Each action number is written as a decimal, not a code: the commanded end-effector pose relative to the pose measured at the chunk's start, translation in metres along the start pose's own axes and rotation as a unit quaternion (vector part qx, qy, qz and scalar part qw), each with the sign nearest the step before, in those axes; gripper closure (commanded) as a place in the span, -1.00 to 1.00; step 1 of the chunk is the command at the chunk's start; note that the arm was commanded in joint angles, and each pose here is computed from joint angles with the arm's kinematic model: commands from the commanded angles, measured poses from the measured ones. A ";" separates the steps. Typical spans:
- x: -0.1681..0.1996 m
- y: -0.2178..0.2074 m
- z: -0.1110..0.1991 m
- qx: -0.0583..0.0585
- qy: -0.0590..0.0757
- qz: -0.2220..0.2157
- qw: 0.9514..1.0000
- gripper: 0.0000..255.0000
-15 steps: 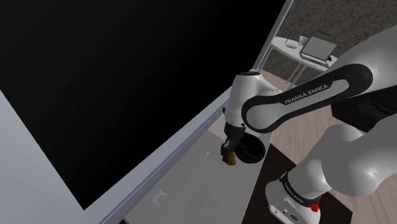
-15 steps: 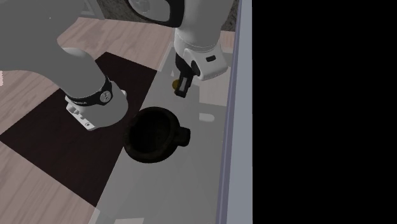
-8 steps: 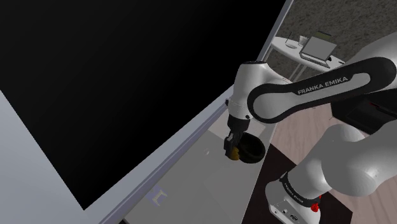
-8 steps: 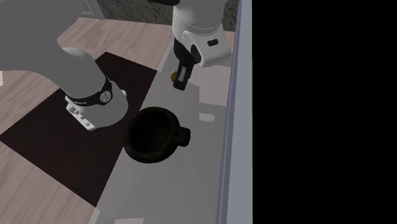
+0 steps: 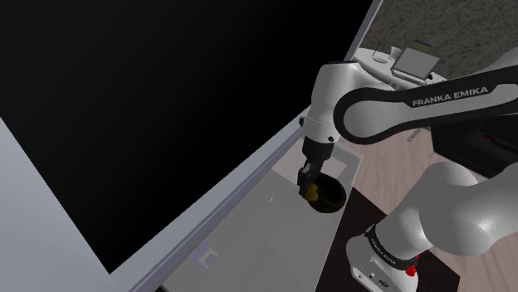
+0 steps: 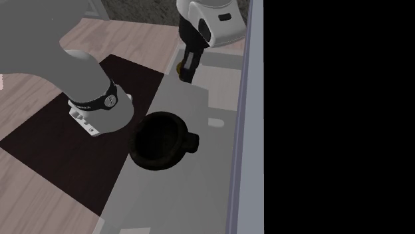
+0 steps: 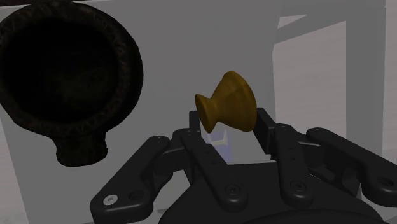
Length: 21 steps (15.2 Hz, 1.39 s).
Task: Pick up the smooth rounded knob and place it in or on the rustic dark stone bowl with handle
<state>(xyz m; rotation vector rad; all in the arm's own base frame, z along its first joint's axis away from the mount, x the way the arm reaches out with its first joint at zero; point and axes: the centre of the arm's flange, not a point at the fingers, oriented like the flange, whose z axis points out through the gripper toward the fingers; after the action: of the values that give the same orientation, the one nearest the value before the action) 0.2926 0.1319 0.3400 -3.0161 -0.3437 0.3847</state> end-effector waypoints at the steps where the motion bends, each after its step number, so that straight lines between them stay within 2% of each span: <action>1: -0.004 0.000 -0.011 0.000 0.000 0.000 1.000 1.00; 2: -0.004 0.000 -0.011 0.000 0.000 0.000 1.000 1.00; 14: -0.033 0.160 -0.025 0.000 0.000 0.000 1.000 1.00; 21: -0.024 0.164 0.011 0.000 0.000 0.000 1.000 1.00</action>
<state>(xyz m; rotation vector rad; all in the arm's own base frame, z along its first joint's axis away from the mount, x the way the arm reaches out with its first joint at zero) 0.3024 -0.0329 0.3234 -3.0158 -0.3434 0.3870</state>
